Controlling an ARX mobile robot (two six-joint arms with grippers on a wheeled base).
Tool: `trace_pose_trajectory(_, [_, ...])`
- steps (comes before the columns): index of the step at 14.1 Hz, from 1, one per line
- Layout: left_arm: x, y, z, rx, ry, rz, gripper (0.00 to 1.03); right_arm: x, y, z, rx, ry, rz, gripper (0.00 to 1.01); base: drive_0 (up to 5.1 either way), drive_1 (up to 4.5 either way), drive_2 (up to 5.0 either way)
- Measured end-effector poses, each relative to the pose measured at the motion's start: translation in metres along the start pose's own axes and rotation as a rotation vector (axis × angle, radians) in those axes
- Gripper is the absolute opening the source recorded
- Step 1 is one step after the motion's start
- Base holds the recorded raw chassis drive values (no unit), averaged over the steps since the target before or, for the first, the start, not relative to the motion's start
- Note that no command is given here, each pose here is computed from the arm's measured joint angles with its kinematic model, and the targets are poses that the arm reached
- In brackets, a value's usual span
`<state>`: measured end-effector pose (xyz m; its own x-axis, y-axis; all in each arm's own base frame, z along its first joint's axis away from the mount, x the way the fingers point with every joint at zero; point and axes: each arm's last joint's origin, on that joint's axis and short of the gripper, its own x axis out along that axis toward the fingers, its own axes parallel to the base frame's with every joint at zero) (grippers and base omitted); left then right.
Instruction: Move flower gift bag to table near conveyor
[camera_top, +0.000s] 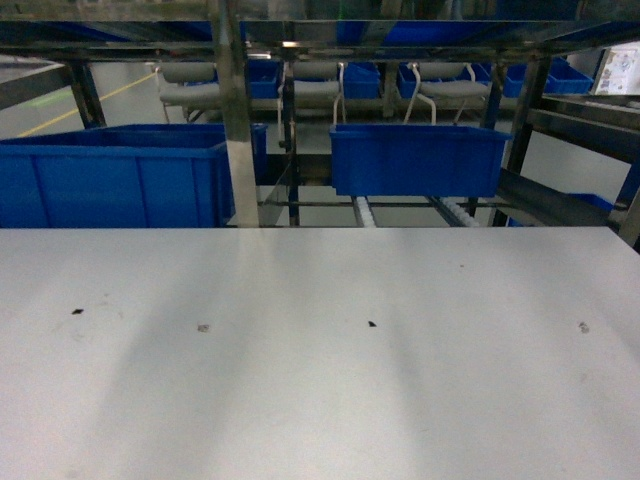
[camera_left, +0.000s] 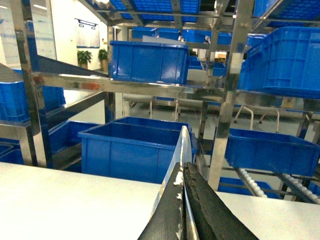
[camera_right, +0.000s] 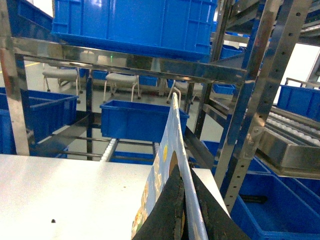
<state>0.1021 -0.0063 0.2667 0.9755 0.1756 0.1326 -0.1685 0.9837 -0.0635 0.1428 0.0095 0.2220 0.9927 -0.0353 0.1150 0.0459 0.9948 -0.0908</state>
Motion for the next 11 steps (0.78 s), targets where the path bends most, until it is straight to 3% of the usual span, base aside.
trace_pose_trajectory(8, [0.0001,0.0,-0.0002,0.001,0.002,0.0,0.02,0.0001,0.0001,-0.0003,0.0,0.002,0.001,0.02,-5.0,2.41,2.4])
trace_pose_trajectory(11, [-0.0001,0.0004,0.0002,0.0,-0.002,0.008,0.02,0.0001,0.0003,0.0,0.0,0.0,0.008,0.02,0.0,0.0,0.0])
